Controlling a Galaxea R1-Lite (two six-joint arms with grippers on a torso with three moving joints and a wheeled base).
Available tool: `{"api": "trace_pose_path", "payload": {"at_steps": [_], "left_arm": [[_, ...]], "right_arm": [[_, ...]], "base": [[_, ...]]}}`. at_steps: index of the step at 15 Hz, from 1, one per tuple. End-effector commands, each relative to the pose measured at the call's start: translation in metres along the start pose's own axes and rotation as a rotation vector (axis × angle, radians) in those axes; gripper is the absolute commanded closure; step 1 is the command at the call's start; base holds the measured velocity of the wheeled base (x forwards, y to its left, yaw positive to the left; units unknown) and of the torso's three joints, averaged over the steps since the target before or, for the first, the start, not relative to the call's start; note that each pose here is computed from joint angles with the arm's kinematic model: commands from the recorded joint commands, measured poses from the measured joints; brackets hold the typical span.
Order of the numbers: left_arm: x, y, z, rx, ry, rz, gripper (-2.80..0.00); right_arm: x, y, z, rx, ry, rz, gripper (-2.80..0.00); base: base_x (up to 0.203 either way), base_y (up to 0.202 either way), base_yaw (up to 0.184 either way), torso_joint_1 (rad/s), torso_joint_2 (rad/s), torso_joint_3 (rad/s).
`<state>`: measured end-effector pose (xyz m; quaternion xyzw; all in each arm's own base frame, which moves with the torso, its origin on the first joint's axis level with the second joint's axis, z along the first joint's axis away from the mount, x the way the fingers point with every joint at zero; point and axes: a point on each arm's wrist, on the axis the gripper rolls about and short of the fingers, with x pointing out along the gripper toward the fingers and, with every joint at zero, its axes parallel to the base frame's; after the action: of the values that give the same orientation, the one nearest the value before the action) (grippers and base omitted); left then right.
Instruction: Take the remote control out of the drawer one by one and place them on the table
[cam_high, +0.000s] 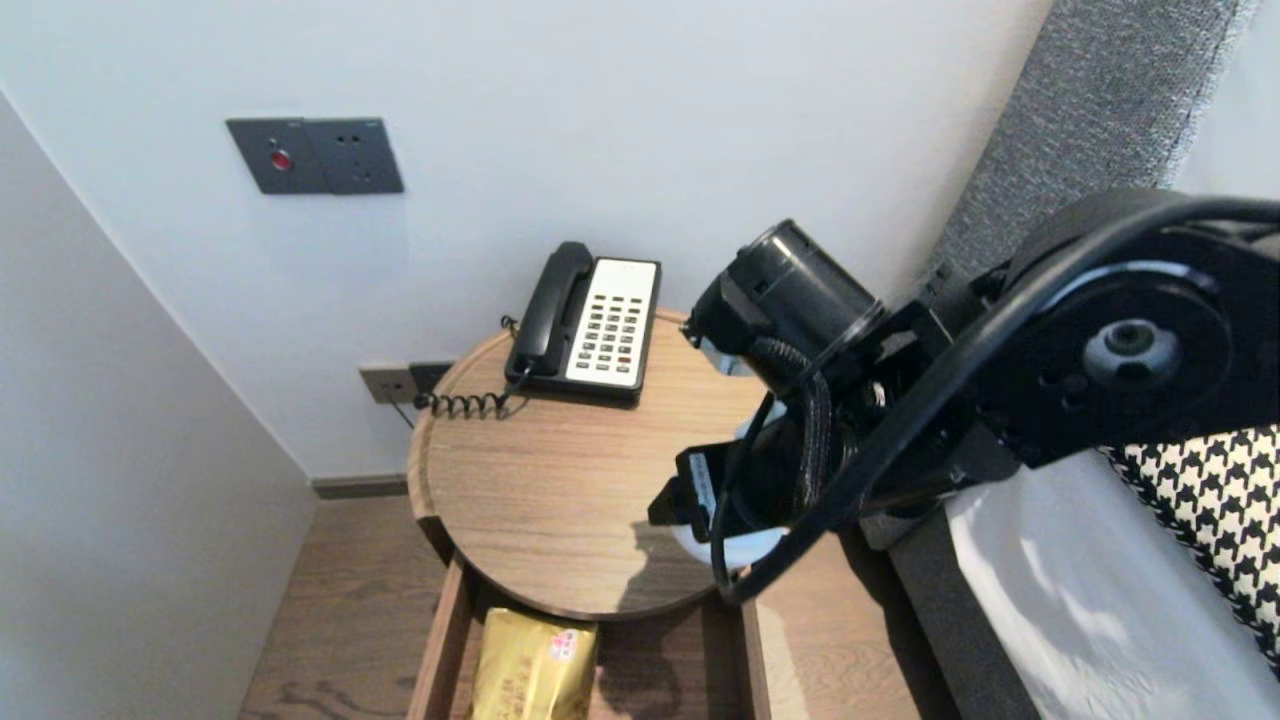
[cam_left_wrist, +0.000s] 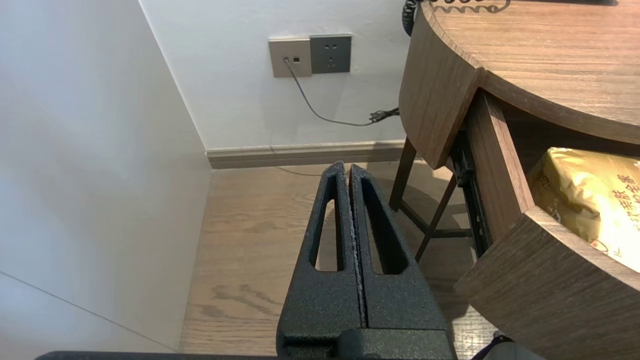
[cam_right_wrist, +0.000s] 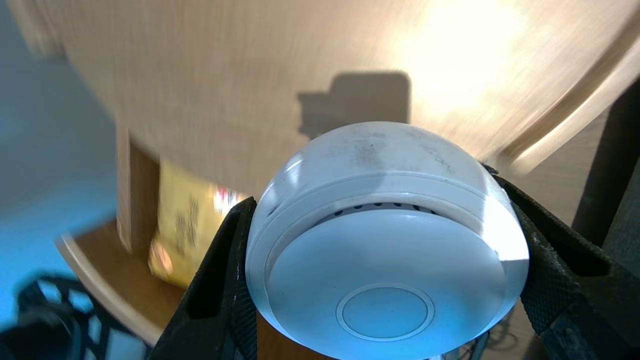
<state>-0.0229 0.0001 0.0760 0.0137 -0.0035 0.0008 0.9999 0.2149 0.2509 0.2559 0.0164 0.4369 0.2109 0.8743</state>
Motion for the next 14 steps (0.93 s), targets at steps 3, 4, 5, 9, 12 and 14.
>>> {"api": "trace_pose_path", "payload": {"at_steps": [3,4,5,9,12,14], "left_arm": [[0.0,0.0,0.0,0.0,0.001,0.0,0.0],[0.0,0.0,0.0,0.0,0.001,0.0,0.0],[0.0,0.0,0.0,0.0,0.001,0.0,0.0],[0.0,0.0,0.0,0.0,0.001,0.0,0.0],[0.0,0.0,0.0,0.0,0.001,0.0,0.0],[0.0,0.0,0.0,0.0,0.001,0.0,0.0]], "right_arm": [[0.031,-0.021,0.044,0.067,-0.017,-0.074,0.0],[0.039,-0.027,0.05,0.042,-0.015,-0.09,0.0],[0.05,-0.033,0.05,-0.007,0.012,-0.112,0.0],[0.058,-0.039,0.05,-0.067,0.031,-0.132,0.0],[0.058,-0.054,0.056,-0.104,0.026,-0.156,0.0],[0.059,-0.056,0.057,-0.131,0.035,-0.162,0.0]], "base": [[0.0,0.0,0.0,0.0,0.0,0.0],[0.0,0.0,0.0,0.0,0.0,0.0],[0.0,0.0,0.0,0.0,0.0,0.0],[0.0,0.0,0.0,0.0,0.0,0.0],[0.0,0.0,0.0,0.0,0.0,0.0],[0.0,0.0,0.0,0.0,0.0,0.0]]}}
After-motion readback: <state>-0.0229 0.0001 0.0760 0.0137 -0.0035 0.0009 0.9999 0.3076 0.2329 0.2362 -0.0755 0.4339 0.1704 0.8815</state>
